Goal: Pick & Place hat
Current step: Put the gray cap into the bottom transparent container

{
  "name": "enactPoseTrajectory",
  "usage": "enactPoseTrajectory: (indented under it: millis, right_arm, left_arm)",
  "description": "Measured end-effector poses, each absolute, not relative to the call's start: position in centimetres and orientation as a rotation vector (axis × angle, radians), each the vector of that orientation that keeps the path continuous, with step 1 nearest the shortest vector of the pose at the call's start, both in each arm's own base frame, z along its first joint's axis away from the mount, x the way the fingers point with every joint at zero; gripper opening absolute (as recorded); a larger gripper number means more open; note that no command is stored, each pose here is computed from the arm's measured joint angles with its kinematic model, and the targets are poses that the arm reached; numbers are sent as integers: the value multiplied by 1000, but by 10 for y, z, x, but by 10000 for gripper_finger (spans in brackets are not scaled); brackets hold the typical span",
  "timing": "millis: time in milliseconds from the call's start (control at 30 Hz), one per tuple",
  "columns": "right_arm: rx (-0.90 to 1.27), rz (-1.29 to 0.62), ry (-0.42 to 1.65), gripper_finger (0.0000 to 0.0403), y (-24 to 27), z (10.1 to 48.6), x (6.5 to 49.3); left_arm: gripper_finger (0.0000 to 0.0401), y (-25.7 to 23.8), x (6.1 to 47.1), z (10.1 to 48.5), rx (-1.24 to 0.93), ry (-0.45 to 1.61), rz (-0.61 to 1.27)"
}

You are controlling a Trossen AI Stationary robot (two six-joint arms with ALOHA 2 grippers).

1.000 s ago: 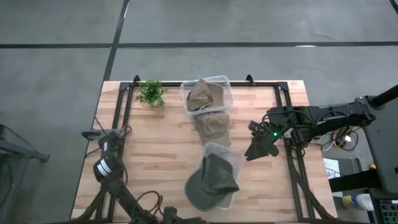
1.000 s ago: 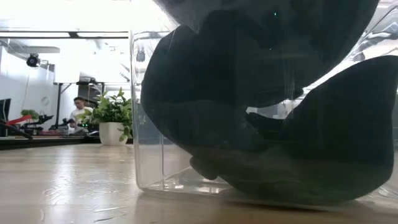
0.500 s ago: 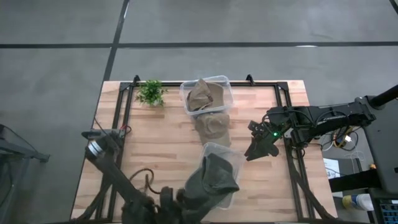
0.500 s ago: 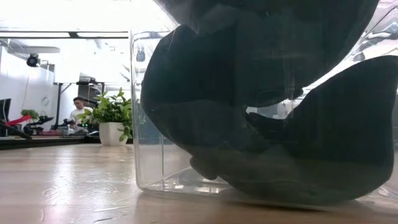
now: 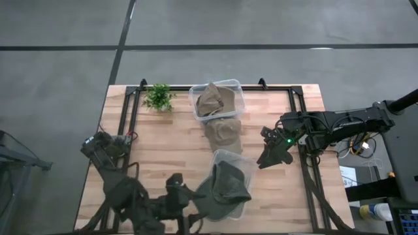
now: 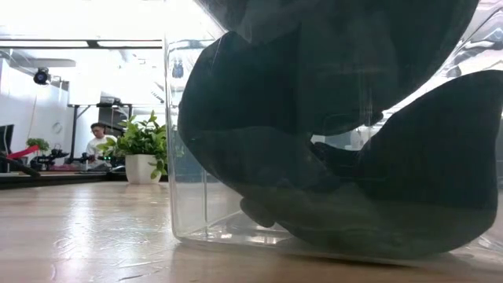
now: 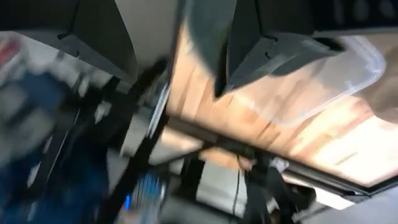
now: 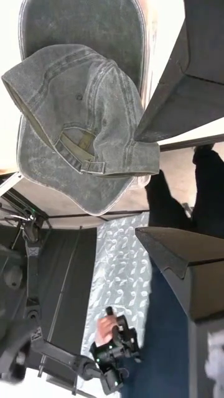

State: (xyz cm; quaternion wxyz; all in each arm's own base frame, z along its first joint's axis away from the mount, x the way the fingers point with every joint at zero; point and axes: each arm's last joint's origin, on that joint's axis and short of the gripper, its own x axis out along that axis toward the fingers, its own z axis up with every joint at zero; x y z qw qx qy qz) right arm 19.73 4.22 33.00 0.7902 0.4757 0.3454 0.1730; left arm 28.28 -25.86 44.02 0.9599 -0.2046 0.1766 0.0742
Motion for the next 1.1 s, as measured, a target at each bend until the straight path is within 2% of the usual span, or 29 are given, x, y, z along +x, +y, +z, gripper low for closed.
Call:
enactPoseTrajectory:
  millis: [167,400,500,633,867,1100]
  right_arm:
    - [1025,372,744,228,42,330,197]
    - [1025,372,743,228,42,330,197]
    - [1022,374,742,228,42,330,197]
    - [1023,373,743,228,42,330,197]
    - [1022,374,743,228,42,330,197]
    - [1022,373,743,228,42,330,197]
  left_arm:
    - [238,-252,287,432,-207,502,18]
    - [238,-258,290,418,-136,604,-130]
    - [238,-267,297,405,-174,647,-243]
    - [238,-285,308,387,-266,609,-393]
    - [238,-282,313,352,-147,588,-189]
    - [238,-287,314,321,-128,570,-166]
